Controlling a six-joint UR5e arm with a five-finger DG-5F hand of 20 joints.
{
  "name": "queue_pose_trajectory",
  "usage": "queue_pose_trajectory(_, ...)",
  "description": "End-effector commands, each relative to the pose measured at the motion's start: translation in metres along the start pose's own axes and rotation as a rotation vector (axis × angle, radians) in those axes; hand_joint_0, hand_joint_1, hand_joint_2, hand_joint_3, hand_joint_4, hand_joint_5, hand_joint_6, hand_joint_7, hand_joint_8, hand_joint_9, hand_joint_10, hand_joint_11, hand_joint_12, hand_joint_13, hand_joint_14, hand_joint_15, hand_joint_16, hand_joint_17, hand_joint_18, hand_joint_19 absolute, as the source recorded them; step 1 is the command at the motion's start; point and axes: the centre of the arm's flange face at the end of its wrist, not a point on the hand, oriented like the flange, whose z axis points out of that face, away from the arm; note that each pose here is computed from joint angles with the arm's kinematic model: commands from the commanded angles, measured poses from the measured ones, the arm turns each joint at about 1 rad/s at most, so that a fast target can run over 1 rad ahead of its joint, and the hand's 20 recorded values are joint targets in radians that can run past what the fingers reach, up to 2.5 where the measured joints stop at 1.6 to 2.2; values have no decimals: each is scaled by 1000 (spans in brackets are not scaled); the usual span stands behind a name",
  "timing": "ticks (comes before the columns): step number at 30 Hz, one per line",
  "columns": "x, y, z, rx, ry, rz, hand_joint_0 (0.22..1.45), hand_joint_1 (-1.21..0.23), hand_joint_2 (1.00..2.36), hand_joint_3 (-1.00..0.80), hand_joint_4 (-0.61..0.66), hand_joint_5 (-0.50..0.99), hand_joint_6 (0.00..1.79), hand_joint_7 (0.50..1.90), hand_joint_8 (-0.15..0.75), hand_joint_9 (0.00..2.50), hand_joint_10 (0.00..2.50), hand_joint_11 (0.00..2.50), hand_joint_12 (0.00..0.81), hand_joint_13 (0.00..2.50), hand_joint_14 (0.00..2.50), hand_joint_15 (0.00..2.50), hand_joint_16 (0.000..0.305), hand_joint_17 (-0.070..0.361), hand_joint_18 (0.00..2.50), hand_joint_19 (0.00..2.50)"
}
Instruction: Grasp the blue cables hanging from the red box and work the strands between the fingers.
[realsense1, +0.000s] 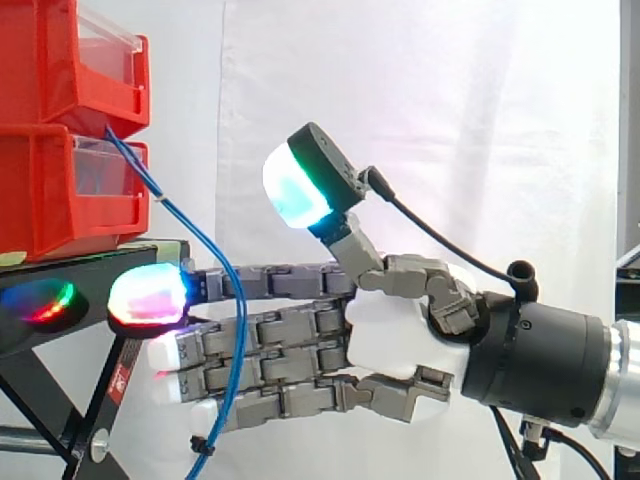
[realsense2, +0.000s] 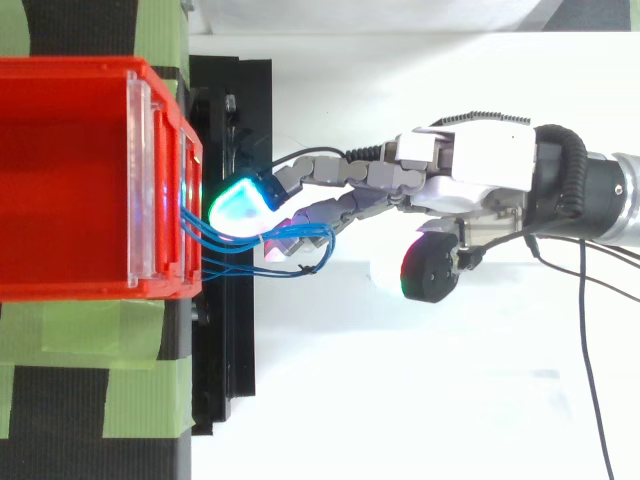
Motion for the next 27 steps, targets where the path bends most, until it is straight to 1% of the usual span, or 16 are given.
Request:
queue_pose_trajectory(1, 2, 2, 3, -36, 15, -18, 686, -433, 1000, -1000, 182, -316, 5, 659, 365, 516, 11, 472, 397, 439, 10, 390, 65, 146, 453, 380)
queue_pose_trajectory(2, 3, 3, 4, -50, 27, -30, 685, -433, 1000, -1000, 182, -316, 5, 659, 364, 516, 8, 477, 397, 438, 12, 389, 65, 146, 453, 380)
queue_pose_trajectory(4, 4, 6, 7, -80, 34, -43, 685, -434, 1000, -1000, 182, -316, 4, 659, 366, 519, 10, 476, 398, 440, 11, 399, 65, 147, 454, 385)
queue_pose_trajectory(6, 5, 7, 8, -92, 40, -46, 686, -435, 1000, -1000, 181, -316, 5, 659, 365, 519, 8, 477, 398, 439, 11, 395, 65, 147, 454, 388)
queue_pose_trajectory(7, 5, 8, 8, -100, 49, -46, 687, -438, 1000, -1000, 181, -316, 5, 659, 365, 518, 10, 476, 397, 438, 12, 389, 65, 146, 455, 388)
queue_pose_trajectory(16, 5, 9, 9, -104, 53, -46, 694, -447, 1000, -1000, 182, -307, 5, 657, 367, 560, 11, 487, 395, 466, 12, 397, 64, 145, 459, 388)
queue_pose_trajectory(18, 5, 6, 8, -99, 53, -46, 695, -450, 1000, -1000, 183, -307, 5, 657, 366, 566, 9, 498, 396, 470, 12, 397, 64, 145, 462, 389)
queue_pose_trajectory(19, 6, -1, 6, -93, 54, -47, 696, -450, 1000, -1000, 184, -305, 5, 660, 366, 567, 9, 494, 394, 474, 11, 405, 64, 144, 462, 389)
queue_pose_trajectory(20, 6, -1, 6, -93, 54, -47, 696, -451, 1000, -1000, 184, -305, 5, 658, 369, 573, 11, 495, 395, 477, 11, 406, 64, 144, 462, 389)
queue_pose_trajectory(22, 6, -14, 4, -93, 54, -44, 697, -453, 1000, -1000, 184, -304, 5, 658, 367, 574, 11, 491, 395, 479, 13, 405, 64, 144, 462, 389)
queue_pose_trajectory(23, 6, -17, 4, -110, 51, -40, 697, -453, 1000, -1000, 184, -304, 5, 658, 366, 574, 11, 493, 395, 480, 12, 405, 64, 144, 462, 392)
queue_pose_trajectory(24, 7, -19, 4, -119, 50, -39, 697, -454, 1000, -1000, 185, -303, 5, 658, 367, 574, 9, 495, 394, 480, 13, 403, 64, 144, 462, 388)
queue_pose_trajectory(26, 7, -16, 7, -150, 43, -33, 699, -455, 1000, -1000, 184, -302, 5, 658, 366, 574, 9, 492, 394, 481, 11, 407, 64, 143, 463, 388)
queue_pose_trajectory(27, 7, -16, 7, -149, 43, -33, 698, -455, 1000, -1000, 185, -302, 5, 655, 366, 577, 9, 494, 393, 484, 11, 409, 64, 143, 463, 388)
